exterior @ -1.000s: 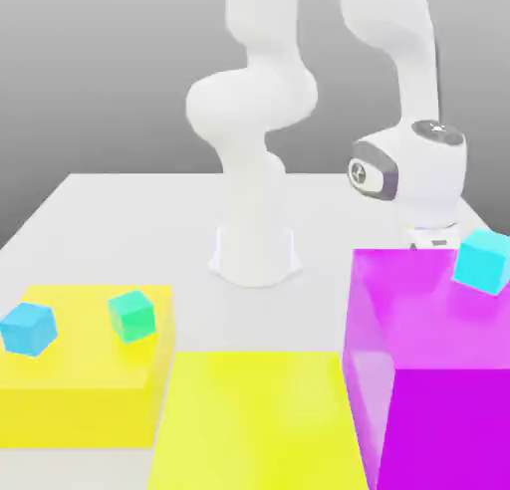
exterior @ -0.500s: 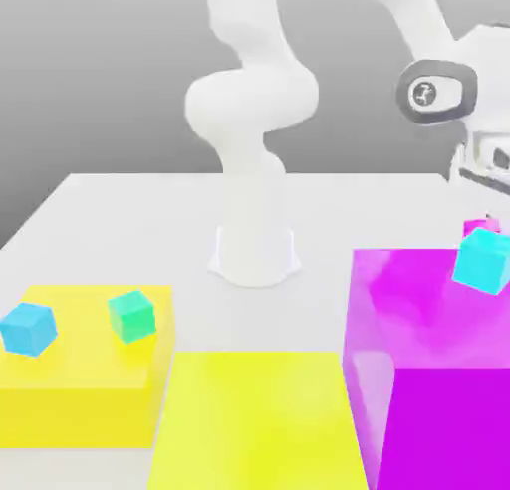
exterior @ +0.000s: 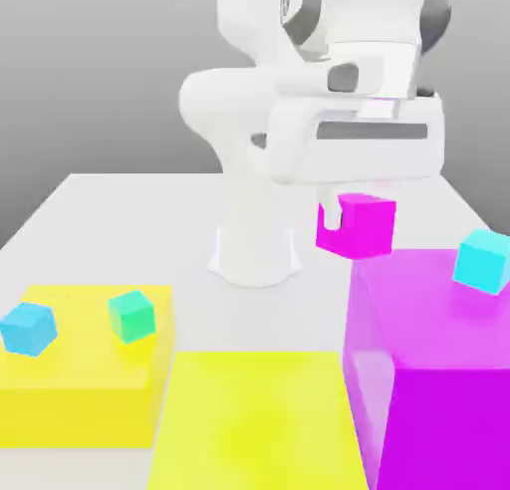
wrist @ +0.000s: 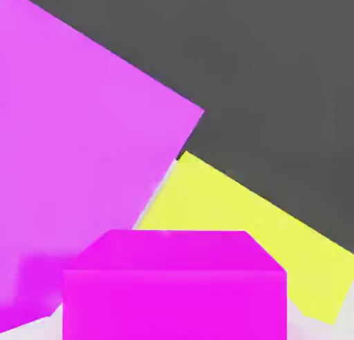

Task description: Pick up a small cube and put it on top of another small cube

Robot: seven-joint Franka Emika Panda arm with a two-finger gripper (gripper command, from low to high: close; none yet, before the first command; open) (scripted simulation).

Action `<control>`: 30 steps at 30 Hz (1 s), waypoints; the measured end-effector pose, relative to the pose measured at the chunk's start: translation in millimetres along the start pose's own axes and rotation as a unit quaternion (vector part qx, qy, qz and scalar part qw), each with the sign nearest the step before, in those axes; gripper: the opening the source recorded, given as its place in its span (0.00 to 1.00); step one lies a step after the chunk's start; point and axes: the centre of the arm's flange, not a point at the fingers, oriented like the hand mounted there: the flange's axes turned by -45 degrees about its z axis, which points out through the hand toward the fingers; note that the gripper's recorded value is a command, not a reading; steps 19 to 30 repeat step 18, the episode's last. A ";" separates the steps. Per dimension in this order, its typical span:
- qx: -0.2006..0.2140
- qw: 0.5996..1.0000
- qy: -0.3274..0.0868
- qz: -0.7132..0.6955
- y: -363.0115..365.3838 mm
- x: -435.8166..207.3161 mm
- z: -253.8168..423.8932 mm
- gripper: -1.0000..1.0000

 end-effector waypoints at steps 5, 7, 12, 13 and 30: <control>0.005 0.975 -0.044 0.216 104.6 -60.4 18.7 0.00; 0.009 0.952 -0.060 0.300 139.1 -92.5 25.3 0.00; 0.019 0.920 -0.093 0.381 155.6 -138.7 81.7 0.00; 0.019 0.919 -0.094 0.382 154.6 -141.6 93.8 0.00; 0.019 0.918 -0.094 0.384 152.1 -146.5 112.8 1.00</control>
